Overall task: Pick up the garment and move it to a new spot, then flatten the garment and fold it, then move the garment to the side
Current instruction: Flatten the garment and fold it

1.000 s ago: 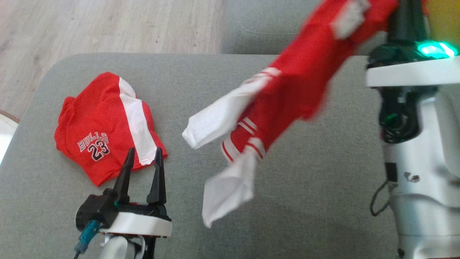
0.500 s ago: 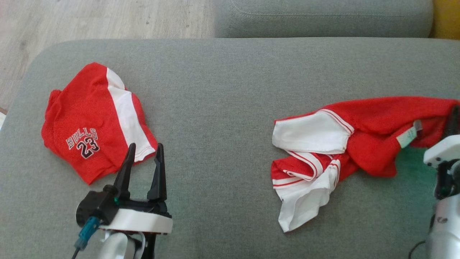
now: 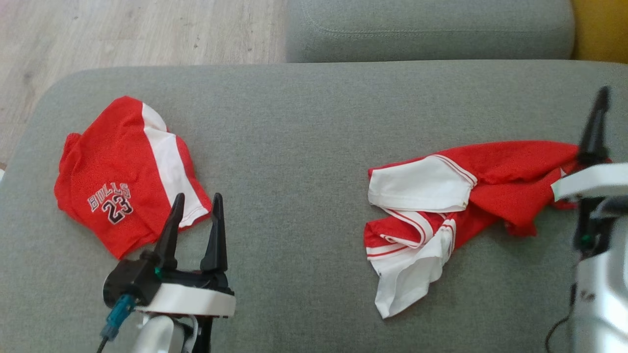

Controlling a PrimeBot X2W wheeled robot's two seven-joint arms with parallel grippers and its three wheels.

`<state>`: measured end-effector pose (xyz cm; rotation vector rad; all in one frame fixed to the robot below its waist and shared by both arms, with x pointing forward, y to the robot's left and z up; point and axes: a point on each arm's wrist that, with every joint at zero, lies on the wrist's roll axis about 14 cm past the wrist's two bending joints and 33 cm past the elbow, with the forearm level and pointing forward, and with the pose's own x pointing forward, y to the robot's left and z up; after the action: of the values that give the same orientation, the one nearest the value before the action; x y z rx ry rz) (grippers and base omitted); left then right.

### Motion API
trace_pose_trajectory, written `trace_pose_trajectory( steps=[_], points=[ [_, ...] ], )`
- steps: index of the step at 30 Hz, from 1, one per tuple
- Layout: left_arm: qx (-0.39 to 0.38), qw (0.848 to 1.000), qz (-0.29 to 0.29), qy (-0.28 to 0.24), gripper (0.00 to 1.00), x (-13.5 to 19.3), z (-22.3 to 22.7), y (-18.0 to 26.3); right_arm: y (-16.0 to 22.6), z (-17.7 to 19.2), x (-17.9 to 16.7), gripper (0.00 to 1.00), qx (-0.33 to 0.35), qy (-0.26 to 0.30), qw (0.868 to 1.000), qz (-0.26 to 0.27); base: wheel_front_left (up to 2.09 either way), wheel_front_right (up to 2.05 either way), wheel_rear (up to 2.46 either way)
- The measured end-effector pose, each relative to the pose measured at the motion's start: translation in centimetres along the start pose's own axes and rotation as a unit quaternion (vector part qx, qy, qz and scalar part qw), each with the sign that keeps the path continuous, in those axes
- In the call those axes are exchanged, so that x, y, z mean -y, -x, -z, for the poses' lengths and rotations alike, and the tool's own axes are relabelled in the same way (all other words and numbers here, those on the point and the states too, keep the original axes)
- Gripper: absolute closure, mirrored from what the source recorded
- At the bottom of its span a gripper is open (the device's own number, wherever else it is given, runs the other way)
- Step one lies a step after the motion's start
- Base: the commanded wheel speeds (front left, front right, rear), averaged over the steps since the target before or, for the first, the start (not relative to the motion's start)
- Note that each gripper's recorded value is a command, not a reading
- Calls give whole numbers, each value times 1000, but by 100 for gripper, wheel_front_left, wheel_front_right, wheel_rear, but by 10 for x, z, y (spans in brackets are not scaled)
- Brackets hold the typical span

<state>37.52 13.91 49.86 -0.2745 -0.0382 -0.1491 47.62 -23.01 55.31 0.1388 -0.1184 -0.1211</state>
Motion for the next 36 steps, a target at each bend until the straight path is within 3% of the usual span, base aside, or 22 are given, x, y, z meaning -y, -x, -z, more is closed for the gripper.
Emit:
trace_pose_trajectory(
  steps=[7, 15, 24, 36],
  points=[
    [12, 1000, 8, 0, 0, 5, -8, -3, 36, 10, -40, 0, 12, -45, 996, -72, 0, 0, 0],
    [10, 1000, 3, 0, 0, 2, -6, -2, 90, 85, -69, 0, -97, -78, 985, -115, 0, 0, 0],
    [-6, 1000, -7, 0, 0, -4, 4, 2, 92, 126, -99, 0, -164, -105, 970, -143, 0, 0, 0],
    [-8, 1000, -16, -2, 0, -11, 5, 2, 101, 167, -110, 0, -244, -144, 950, -132, 0, 0, 0]
  ],
)
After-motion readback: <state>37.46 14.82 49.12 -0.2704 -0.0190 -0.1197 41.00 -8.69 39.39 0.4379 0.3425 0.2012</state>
